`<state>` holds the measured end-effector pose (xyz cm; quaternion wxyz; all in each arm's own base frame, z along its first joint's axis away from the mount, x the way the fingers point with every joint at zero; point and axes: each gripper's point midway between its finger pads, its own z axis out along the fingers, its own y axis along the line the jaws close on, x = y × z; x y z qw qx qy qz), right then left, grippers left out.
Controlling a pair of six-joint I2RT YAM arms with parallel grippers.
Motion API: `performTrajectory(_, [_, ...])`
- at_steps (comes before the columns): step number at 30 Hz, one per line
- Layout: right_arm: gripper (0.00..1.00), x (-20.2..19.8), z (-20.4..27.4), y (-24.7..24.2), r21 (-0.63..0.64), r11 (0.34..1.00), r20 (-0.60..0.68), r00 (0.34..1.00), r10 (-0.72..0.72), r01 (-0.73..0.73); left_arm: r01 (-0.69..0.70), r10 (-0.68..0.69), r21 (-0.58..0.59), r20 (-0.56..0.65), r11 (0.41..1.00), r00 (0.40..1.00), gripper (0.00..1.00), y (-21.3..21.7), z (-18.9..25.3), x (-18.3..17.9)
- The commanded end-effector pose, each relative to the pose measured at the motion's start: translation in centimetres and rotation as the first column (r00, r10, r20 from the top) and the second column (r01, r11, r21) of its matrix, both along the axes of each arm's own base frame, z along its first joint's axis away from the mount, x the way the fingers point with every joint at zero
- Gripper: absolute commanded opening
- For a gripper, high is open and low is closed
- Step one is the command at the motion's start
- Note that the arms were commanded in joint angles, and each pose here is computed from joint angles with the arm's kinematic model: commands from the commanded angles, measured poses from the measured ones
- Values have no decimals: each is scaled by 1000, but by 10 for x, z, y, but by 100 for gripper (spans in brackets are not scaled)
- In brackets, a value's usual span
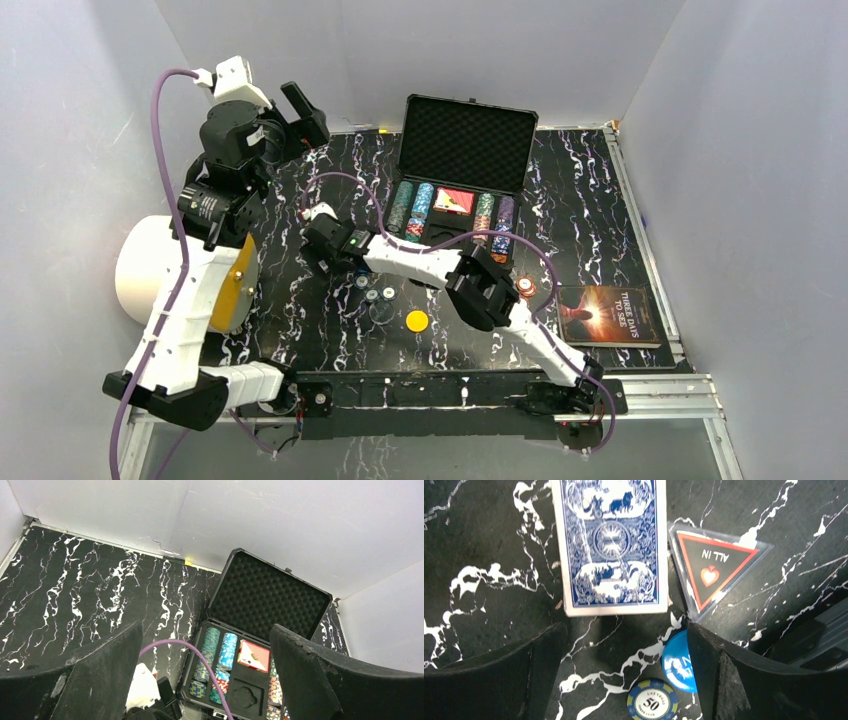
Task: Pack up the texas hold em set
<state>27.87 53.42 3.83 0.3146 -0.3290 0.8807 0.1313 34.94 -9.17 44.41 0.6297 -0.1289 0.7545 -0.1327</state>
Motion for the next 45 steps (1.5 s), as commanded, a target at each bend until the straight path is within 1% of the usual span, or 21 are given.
performTrajectory(1, [98,18,5,17,76,997,11,1000,-13,12,-20,20,25,11,999,1000,98,7,4,-4])
performTrajectory(4, [98,23,-5,20,85,996,-8,1000,-1,2,-22,22,29,12,999,1000,98,7,4,-3])
performTrajectory(6, [94,22,-11,21,79,997,-11,1000,17,-16,-21,21,31,10,999,1000,98,7,4,-3])
performTrajectory(9, [83,21,-16,21,73,997,-15,999,32,-31,-23,23,34,7,999,1000,98,7,3,-2])
performTrajectory(11, [81,20,-20,20,69,997,-13,999,40,-39,-23,23,35,5,999,1000,98,7,2,-2])
performTrajectory(14, [82,22,-26,20,61,997,-10,999,47,-47,-22,21,36,2,999,1000,98,7,1,-2])
performTrajectory(19, [90,26,-36,19,50,997,-5,998,64,-63,-1,0,51,27,999,1000,98,6,17,-4])
performTrajectory(22, [91,33,-42,16,40,997,2,998,63,-63,-3,1,45,45,999,999,98,7,24,-7])
performTrajectory(24, [86,38,-47,12,28,998,5,998,58,-58,5,-7,37,44,999,999,98,6,26,-9])
performTrajectory(28, [68,40,-46,8,3,997,24,997,79,-79,13,-14,32,34,999,999,98,4,27,-10])
performTrajectory(30, [63,38,-33,11,17,994,32,994,104,-105,17,-18,31,31,999,999,98,3,27,-10])
performTrajectory(32, [60,38,-8,15,48,991,53,991,125,-127,30,-30,27,19,999,999,98,0,26,-8])
performTrajectory(35, [60,36,51,25,141,978,96,985,144,-157,64,-64,10,-1,998,998,98,-8,27,-7])
performTrajectory(38, [60,30,118,28,266,944,159,975,156,-194,88,-88,-25,-16,996,996,98,-14,27,-8])
performTrajectory(39, [60,28,135,25,298,934,177,972,151,-199,99,-100,-34,-16,995,995,98,-17,28,-9])
performTrajectory(40, [60,26,166,19,347,915,209,968,139,-206,111,-111,-45,-14,993,994,98,-19,29,-10])
performTrajectory(41, [60,24,181,12,379,903,218,968,128,-204,122,-123,-60,-12,991,992,98,-22,31,-12])
performTrajectory(45, [60,20,215,-22,460,868,237,968,82,-186,169,-171,-111,-8,979,985,98,-31,33,-19])
